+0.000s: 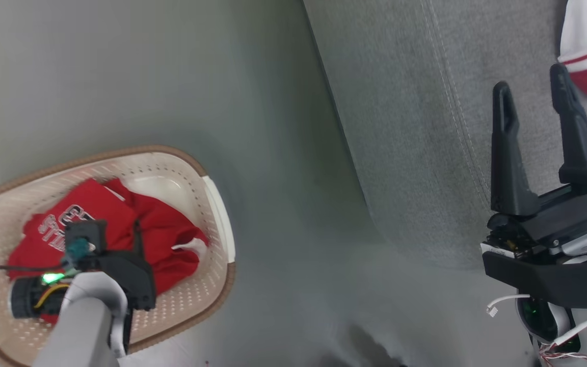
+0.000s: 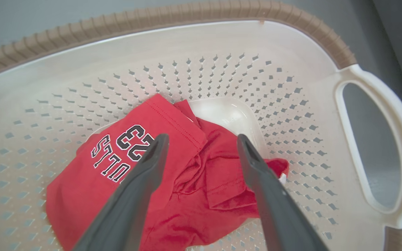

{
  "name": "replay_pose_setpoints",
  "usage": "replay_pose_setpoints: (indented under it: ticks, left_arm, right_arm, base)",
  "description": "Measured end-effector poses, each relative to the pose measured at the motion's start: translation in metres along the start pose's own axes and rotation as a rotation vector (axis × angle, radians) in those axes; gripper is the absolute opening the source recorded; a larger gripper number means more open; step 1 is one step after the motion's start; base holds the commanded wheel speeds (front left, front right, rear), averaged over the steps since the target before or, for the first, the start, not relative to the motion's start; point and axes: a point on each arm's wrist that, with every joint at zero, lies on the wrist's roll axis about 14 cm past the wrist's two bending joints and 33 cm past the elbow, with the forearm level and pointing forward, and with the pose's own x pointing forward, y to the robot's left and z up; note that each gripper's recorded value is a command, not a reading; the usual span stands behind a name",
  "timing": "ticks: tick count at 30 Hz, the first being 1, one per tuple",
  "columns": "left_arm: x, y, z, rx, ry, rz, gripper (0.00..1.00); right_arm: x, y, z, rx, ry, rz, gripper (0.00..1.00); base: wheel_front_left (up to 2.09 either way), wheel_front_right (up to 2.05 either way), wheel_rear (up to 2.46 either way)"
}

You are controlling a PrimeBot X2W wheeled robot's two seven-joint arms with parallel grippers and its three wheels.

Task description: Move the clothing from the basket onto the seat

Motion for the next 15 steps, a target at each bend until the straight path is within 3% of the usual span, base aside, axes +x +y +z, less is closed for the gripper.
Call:
replay_pose_setpoints:
  ticks: [15]
  left_arm:
    - [0.074,0.016,-0.048,-0.035,0.138,0.023,1.00]
  right_arm:
    - [-0.005,-0.035,-0.070,-0.049,0.144,-0.104,1.00]
  base:
    - [0.00,0.00,0.00]
